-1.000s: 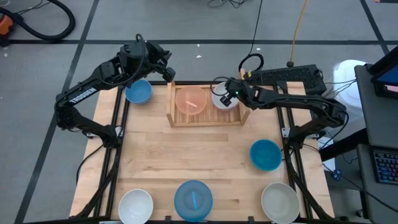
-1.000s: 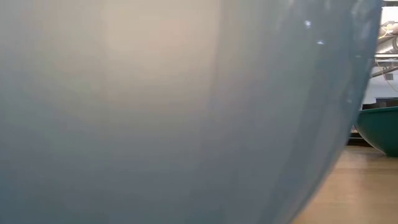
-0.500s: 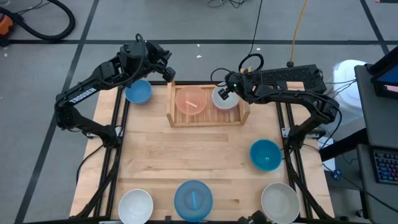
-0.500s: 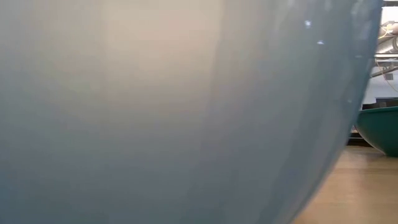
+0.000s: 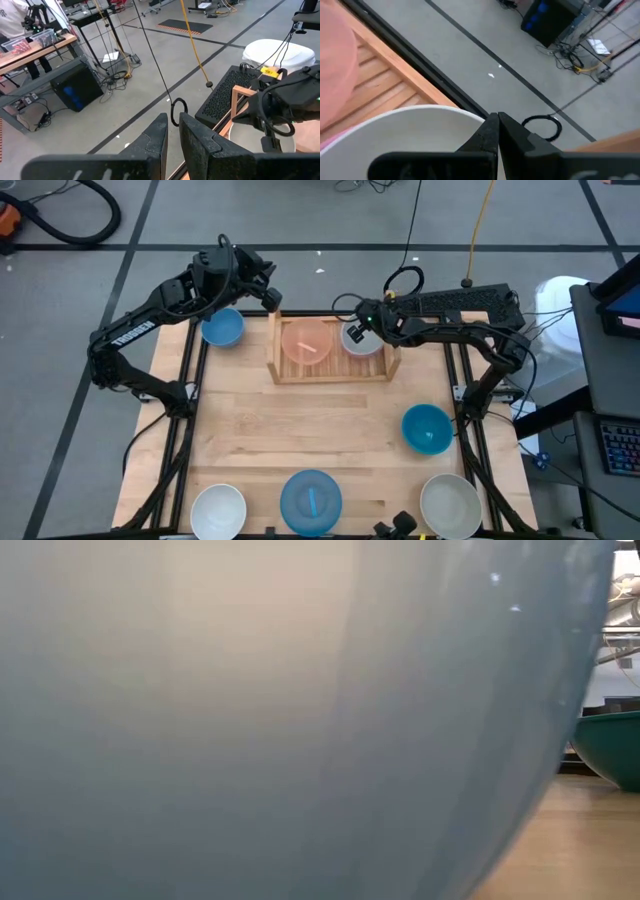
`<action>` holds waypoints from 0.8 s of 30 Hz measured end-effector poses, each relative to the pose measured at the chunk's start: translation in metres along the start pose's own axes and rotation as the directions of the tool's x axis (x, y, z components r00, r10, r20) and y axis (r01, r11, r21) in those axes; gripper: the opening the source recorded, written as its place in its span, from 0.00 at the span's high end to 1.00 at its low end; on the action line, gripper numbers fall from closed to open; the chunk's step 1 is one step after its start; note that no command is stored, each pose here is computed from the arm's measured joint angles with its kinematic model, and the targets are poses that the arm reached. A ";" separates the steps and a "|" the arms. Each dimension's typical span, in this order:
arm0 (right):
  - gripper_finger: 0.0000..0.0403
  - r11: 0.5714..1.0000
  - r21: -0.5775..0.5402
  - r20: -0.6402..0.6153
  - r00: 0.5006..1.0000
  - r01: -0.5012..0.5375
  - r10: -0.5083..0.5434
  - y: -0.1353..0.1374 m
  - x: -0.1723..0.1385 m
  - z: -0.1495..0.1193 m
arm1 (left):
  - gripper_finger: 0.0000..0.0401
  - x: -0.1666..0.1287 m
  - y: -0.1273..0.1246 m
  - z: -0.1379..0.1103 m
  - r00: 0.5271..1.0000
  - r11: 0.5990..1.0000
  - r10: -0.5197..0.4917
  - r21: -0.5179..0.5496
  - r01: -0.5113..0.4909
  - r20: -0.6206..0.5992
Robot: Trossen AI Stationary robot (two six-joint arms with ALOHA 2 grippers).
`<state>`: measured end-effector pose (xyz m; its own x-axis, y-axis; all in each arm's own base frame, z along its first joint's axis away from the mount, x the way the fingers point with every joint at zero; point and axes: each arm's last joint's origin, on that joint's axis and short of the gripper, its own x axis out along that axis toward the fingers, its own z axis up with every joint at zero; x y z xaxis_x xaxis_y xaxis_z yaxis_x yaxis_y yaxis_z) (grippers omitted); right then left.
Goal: Place and stack bowls onto a shelf
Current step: Stack the top white bowl on top of the pink bowl on the shelf
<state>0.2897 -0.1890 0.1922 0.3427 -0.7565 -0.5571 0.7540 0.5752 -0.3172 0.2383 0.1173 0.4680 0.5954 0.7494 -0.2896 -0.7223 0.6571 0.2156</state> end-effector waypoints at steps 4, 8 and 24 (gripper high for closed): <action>1.00 1.000 -0.001 0.028 0.999 -0.028 0.028 -0.003 -0.004 0.004 | 0.87 0.000 0.000 0.000 1.000 1.000 0.000 0.000 0.000 0.000; 1.00 0.999 0.005 0.023 0.999 -0.040 0.040 -0.004 -0.007 0.004 | 0.87 0.000 0.000 0.000 1.000 1.000 0.000 0.000 0.000 0.000; 1.00 0.994 -0.035 -0.016 0.995 -0.100 0.100 0.001 -0.003 -0.001 | 0.87 0.000 0.000 0.000 1.000 1.000 0.000 0.000 0.000 0.001</action>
<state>0.2886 -0.1858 0.1932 0.4071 -0.6901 -0.5983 0.6957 0.6588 -0.2864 0.2383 0.1173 0.4681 0.5956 0.7495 -0.2891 -0.7223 0.6571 0.2157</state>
